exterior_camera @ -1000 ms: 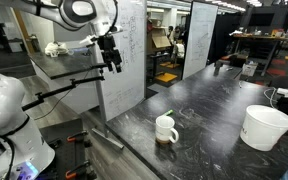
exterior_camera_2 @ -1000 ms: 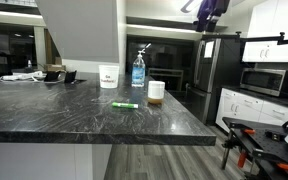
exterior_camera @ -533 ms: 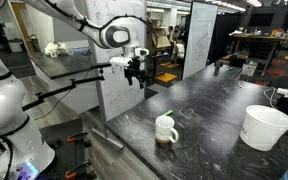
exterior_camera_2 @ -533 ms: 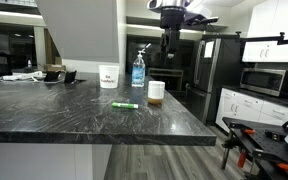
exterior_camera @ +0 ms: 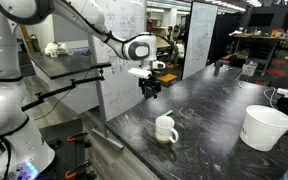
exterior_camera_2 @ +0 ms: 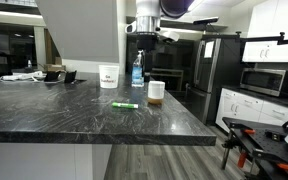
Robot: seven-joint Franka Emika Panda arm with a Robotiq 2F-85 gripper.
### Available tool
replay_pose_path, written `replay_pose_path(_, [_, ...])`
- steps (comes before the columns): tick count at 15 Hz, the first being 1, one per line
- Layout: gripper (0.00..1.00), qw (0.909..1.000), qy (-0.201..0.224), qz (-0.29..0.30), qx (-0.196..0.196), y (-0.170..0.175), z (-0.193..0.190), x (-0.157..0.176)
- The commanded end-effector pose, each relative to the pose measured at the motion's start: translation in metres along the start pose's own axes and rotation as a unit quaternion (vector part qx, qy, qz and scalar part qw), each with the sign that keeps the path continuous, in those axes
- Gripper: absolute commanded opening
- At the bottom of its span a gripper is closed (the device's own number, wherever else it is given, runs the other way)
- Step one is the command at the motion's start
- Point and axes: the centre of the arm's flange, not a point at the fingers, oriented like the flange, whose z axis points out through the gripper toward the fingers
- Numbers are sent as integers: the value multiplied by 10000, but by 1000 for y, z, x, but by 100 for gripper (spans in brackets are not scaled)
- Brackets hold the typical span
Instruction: Move the object to the left
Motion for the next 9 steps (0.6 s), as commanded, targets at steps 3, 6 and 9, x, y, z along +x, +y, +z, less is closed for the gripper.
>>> replay_pose_path(3, [100, 9993, -98, -111, 337, 20, 57, 16])
replay_pose_path(6, [100, 9988, -101, -128, 454, 20, 88, 17])
replay_pose_path(9, [100, 9988, -20, -47, 477, 25, 105, 18])
